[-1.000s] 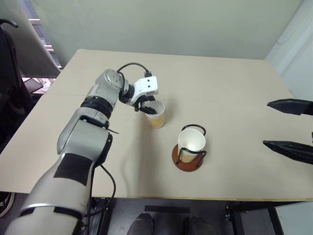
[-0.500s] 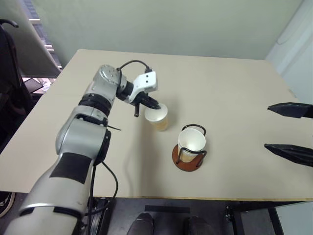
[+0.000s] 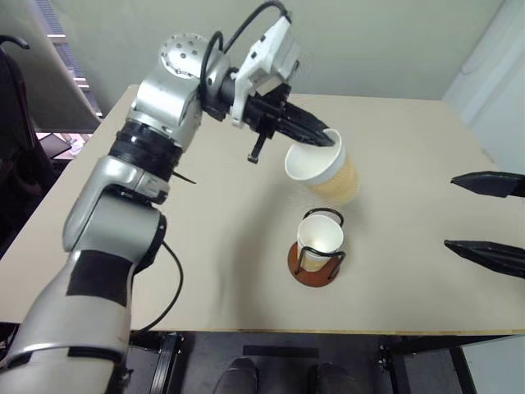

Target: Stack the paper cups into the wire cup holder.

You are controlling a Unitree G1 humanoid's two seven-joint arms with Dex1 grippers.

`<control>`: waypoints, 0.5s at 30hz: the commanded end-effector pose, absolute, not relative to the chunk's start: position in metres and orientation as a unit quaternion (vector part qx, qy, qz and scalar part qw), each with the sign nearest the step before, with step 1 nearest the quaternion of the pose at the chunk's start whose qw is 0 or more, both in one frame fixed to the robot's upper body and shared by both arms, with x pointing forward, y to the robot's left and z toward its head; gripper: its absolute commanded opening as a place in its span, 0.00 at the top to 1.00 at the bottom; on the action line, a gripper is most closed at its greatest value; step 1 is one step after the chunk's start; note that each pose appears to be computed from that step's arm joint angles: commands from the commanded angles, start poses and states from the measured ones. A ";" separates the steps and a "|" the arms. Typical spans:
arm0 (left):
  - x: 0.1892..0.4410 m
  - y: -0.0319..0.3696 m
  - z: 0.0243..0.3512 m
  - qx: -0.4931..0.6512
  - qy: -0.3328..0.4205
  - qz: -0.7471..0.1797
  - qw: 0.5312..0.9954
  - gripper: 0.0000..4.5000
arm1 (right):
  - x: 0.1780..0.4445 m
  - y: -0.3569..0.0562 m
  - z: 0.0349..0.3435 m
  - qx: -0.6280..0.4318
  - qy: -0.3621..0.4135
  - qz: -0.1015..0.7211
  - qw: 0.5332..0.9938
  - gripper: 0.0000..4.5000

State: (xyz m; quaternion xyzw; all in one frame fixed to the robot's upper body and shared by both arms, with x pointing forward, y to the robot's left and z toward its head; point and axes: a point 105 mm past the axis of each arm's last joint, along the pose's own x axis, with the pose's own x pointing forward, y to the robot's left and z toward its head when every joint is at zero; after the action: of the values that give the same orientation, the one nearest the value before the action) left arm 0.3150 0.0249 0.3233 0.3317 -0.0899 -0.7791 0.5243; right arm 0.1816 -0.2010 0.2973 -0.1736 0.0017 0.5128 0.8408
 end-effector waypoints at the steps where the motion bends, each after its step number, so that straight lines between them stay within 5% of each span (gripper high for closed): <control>1: 0.306 0.021 0.314 0.341 -0.077 -0.800 0.487 0.99 | 0.177 -0.203 0.305 -0.191 -0.019 0.498 0.846 0.00; 15: 0.314 0.012 0.278 0.387 -0.038 -0.799 0.458 0.99 | 0.173 -0.205 0.303 -0.198 -0.011 0.485 0.852 0.00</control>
State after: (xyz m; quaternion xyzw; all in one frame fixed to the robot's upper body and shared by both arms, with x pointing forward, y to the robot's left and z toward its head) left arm 0.3193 0.0114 0.2777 0.3722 -0.0315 -0.7934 0.4806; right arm 0.1769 -0.2023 0.2943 -0.1843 0.0079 0.4963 0.8483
